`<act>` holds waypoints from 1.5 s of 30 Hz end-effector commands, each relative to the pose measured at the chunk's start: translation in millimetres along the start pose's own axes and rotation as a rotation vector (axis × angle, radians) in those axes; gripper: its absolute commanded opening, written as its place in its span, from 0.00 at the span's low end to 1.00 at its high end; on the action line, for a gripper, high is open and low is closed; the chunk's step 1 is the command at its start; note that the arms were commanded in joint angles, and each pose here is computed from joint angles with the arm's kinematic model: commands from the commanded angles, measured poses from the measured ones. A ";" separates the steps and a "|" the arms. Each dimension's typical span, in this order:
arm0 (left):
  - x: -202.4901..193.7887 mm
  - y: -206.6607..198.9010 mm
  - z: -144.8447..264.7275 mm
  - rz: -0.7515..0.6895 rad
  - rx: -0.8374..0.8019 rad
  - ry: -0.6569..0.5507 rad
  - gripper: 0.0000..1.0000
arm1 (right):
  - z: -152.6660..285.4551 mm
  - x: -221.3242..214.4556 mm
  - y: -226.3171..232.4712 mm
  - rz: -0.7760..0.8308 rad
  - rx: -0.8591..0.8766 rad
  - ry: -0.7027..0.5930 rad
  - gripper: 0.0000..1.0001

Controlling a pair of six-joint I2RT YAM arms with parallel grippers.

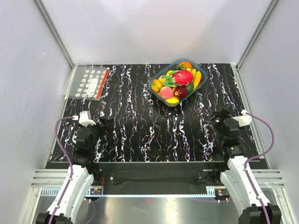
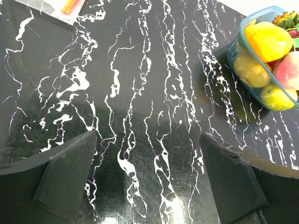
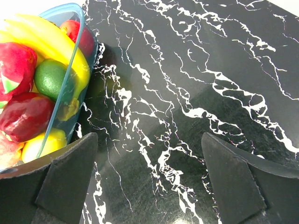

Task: Place the food in the zip-top bag and seal the zipper
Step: Pick up the zipper food storage bag at the corner of the board.

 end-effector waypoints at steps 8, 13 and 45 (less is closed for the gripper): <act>12.8 -14.0 -1.6 -0.003 -0.062 -0.037 0.99 | 2.1 7.2 5.4 -0.017 0.040 -0.033 1.00; 19.5 -13.7 -4.5 0.036 -0.005 -0.045 0.99 | 1.0 6.4 7.0 -0.014 0.048 -0.026 1.00; 165.0 -43.2 -214.6 -0.542 0.545 0.149 0.89 | -3.8 1.5 10.3 -0.006 0.069 -0.011 1.00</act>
Point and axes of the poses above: each gripper's point midway between its finger pads, its own z axis back along the fingers, its own y axis along the line the jaws close on, x = y × z, the point moved 6 cm from there along z, back along the fingers, and after that the axes turned 12 degrees about z, right-handed, at the moved point
